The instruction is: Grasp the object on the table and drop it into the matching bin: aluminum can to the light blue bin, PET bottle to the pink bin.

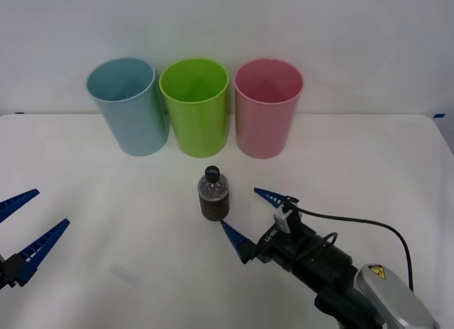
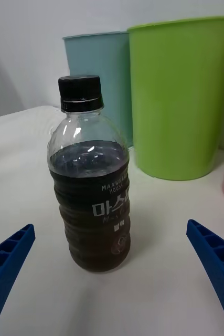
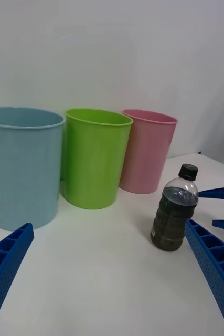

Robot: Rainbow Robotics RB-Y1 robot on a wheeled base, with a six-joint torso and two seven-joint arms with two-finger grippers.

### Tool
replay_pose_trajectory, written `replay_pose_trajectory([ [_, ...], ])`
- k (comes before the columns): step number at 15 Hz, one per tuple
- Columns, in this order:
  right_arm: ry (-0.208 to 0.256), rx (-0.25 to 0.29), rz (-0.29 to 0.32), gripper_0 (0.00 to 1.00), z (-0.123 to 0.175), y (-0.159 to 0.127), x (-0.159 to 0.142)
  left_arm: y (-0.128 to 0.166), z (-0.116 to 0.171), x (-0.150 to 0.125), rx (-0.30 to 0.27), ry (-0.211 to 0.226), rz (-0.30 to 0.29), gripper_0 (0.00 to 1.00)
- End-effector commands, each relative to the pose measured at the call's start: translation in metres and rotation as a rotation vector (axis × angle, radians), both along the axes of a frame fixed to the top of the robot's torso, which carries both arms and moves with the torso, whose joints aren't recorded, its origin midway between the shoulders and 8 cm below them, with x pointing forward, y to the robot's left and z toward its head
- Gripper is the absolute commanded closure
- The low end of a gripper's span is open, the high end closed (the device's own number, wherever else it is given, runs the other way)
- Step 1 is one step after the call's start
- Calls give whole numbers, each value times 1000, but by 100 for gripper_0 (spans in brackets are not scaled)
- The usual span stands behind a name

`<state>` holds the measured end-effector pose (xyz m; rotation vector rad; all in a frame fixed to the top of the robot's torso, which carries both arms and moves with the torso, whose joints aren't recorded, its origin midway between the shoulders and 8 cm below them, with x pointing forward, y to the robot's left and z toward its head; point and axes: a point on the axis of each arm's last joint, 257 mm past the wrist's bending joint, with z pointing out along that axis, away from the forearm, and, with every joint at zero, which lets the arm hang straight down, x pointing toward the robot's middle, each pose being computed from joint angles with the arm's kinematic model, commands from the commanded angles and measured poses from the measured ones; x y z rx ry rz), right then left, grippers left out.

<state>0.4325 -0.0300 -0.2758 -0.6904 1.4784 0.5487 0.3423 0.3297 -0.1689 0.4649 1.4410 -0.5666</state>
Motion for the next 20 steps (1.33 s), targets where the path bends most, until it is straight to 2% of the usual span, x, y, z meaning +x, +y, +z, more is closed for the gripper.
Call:
replay_pose_trajectory([
  [1,11,-10,14,0,-5,15,8,0,0,0,0,0,0,0],
  [11,32,-23,20,0,-13,57,50,0,0,0,0,0,0,0],
  [14,37,-18,22,0,-12,68,54,0,0,0,0,0,0,0],
  [20,38,-19,14,0,-11,72,56,0,0,0,0,0,0,0],
])
